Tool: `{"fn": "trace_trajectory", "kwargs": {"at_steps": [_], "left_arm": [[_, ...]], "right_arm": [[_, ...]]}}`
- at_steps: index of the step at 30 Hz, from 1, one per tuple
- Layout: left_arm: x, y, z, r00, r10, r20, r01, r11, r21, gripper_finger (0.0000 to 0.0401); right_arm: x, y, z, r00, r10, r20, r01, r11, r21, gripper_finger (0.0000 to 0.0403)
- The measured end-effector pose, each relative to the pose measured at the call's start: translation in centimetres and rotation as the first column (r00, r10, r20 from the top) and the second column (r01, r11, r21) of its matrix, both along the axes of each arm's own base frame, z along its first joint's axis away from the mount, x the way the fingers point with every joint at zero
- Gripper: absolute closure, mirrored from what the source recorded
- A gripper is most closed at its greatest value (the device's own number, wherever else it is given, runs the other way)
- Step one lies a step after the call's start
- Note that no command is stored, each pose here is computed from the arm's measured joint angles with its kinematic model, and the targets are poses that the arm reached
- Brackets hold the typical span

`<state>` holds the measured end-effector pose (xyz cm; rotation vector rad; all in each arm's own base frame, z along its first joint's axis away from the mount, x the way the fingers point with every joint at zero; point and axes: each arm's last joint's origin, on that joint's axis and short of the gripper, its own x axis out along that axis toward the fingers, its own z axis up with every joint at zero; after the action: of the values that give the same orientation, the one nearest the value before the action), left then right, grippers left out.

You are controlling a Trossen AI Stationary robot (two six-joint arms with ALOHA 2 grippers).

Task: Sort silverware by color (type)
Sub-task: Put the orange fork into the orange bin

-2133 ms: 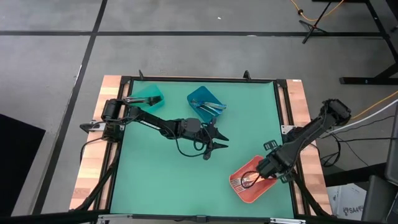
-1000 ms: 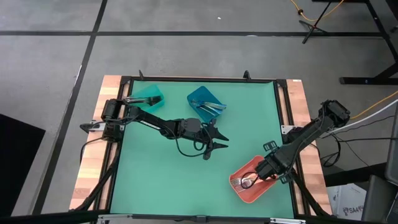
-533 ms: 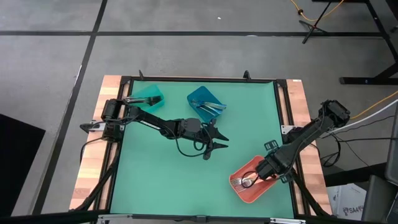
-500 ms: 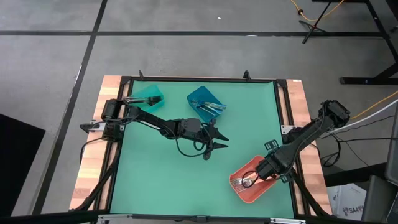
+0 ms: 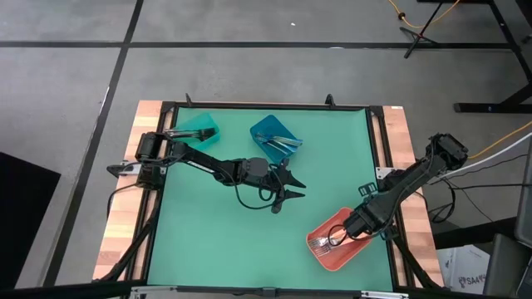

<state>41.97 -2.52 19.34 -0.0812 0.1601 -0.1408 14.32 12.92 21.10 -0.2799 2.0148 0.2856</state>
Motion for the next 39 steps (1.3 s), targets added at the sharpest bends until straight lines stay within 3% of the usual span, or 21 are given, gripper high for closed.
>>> {"fn": "trace_trajectory", "kwargs": {"at_steps": [9, 17, 26, 39], "left_arm": [[0.0, 0.0, 0.0, 1.000, 0.001, 0.000, -0.001, 1.000, 0.000, 0.0273], [0.0, 0.1, 0.0, 0.999, 0.033, 0.000, -0.033, 0.999, 0.005, 0.0273], [0.0, 0.1, 0.0, 0.999, 0.034, 0.001, -0.034, 0.999, 0.005, 0.0273], [0.0, 0.1, 0.0, 0.999, 0.043, -0.001, -0.043, 0.999, -0.006, 0.0273]], "right_arm": [[0.1, 0.1, 0.2, 1.000, 0.004, 0.011, -0.004, 1.000, -0.001, 0.0230], [0.7, 0.1, 0.9, 0.992, 0.058, 0.109, -0.050, 0.996, -0.077, 0.0230], [1.1, 0.4, 1.0, 0.987, 0.066, 0.147, -0.060, 0.997, -0.044, 0.0230], [2.6, 1.2, 3.9, 0.941, 0.114, 0.318, -0.100, 0.993, -0.060, 0.0230]]}}
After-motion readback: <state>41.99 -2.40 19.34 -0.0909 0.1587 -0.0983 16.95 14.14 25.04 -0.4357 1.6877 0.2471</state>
